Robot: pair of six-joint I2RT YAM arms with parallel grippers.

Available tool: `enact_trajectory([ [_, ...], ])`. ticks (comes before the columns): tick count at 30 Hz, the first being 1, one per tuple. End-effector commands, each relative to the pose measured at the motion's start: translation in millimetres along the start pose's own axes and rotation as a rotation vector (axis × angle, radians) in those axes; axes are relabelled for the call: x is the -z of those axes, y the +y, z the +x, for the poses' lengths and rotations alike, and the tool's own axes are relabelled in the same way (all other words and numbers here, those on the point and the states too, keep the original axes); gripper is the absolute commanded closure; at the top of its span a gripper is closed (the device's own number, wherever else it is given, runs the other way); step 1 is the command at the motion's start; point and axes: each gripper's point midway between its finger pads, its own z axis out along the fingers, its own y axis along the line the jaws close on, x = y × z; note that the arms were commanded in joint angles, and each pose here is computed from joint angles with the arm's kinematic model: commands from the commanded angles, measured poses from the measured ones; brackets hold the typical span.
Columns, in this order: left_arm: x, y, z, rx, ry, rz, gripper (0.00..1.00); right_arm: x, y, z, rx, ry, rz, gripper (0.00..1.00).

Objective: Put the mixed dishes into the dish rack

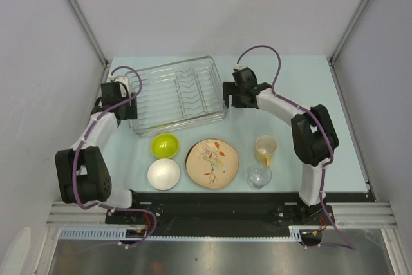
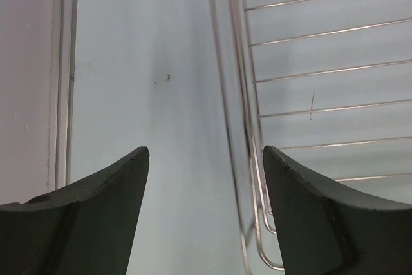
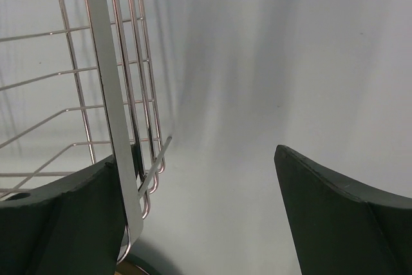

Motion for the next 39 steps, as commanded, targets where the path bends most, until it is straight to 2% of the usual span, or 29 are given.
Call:
enact_trajectory([
  [1, -13, -2, -16, 0.010, -0.033, 0.013, 0.24, 18, -28, 2, 0.009, 0.001, 0.102, 0.10],
  [15, -62, -41, -61, -0.035, -0.021, 0.051, 0.25, 61, -32, -4, -0.029, -0.054, 0.104, 0.11],
  [19, -68, -52, -78, -0.048, -0.042, 0.067, 0.25, 70, -37, 7, -0.028, -0.043, 0.110, 0.12],
  [22, -69, -75, -90, -0.089, -0.055, 0.098, 0.26, 77, -39, 9, -0.026, -0.045, 0.111, 0.12],
  [31, -74, -90, -117, -0.106, -0.082, 0.124, 0.26, 75, -39, 24, -0.032, -0.001, 0.091, 0.13],
  [34, -62, -88, -124, -0.101, -0.095, 0.130, 0.27, 76, -26, -7, -0.045, -0.093, 0.017, 0.10],
  [37, -18, -83, -147, -0.080, -0.179, 0.170, 0.27, 78, -16, -49, -0.060, -0.171, -0.025, 0.07],
  [38, -9, -82, -150, -0.077, -0.190, 0.181, 0.26, 67, -15, -52, -0.054, -0.158, -0.019, 0.07],
  [39, -1, -82, -145, -0.075, -0.178, 0.191, 0.26, 72, -7, -78, -0.051, -0.201, -0.027, 0.07],
])
